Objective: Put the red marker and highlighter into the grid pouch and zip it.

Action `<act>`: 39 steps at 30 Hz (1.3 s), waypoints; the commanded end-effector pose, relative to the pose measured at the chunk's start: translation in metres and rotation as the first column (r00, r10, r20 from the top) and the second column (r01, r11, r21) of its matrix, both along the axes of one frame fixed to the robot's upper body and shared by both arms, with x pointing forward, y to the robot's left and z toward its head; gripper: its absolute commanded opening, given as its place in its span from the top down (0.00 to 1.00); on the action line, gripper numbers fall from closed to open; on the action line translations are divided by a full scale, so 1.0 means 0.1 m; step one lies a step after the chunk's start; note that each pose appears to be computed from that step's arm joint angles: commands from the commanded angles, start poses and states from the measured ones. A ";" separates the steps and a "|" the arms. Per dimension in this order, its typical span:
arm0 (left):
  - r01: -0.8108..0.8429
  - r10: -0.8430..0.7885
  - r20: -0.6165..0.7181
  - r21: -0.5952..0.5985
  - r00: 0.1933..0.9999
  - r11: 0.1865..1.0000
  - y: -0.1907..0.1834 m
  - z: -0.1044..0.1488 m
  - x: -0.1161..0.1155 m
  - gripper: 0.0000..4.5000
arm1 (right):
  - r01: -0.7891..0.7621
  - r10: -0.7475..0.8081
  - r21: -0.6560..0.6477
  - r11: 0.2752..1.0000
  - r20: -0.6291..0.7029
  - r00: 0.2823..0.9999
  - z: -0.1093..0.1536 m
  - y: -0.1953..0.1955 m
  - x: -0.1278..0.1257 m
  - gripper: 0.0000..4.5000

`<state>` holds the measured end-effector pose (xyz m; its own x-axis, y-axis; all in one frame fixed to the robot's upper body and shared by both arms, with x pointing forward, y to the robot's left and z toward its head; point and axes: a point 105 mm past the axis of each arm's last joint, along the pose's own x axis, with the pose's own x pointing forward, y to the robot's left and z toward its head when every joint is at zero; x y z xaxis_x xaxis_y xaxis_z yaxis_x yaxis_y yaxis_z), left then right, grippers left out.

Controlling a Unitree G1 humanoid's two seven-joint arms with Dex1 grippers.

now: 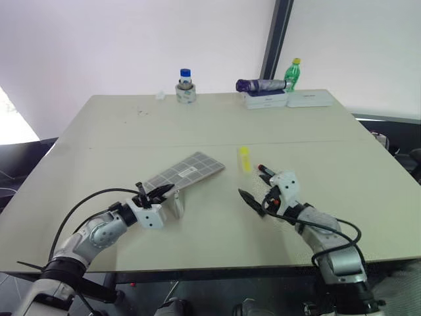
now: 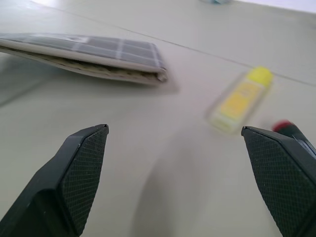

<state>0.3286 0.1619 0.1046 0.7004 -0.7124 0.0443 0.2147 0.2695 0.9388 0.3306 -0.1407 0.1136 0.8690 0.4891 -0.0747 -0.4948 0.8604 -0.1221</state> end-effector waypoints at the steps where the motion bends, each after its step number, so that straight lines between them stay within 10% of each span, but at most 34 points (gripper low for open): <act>1: -0.022 0.022 -0.001 0.029 1.000 0.999 0.07 -0.02 0.03 1.00 | 0.050 -0.052 0.039 0.998 0.071 0.996 0.23 0.00 0.02 0.01; 36: -0.020 0.020 0.004 0.016 1.000 1.000 0.02 -0.02 0.00 1.00 | 0.196 -0.203 -0.064 0.978 -0.133 0.970 -0.21 0.30 0.98 0.01; 39: -0.019 0.019 0.004 0.017 1.000 1.000 0.02 -0.01 0.00 1.00 | 0.216 -0.218 -0.035 0.976 -0.160 0.963 -0.24 0.30 1.01 0.19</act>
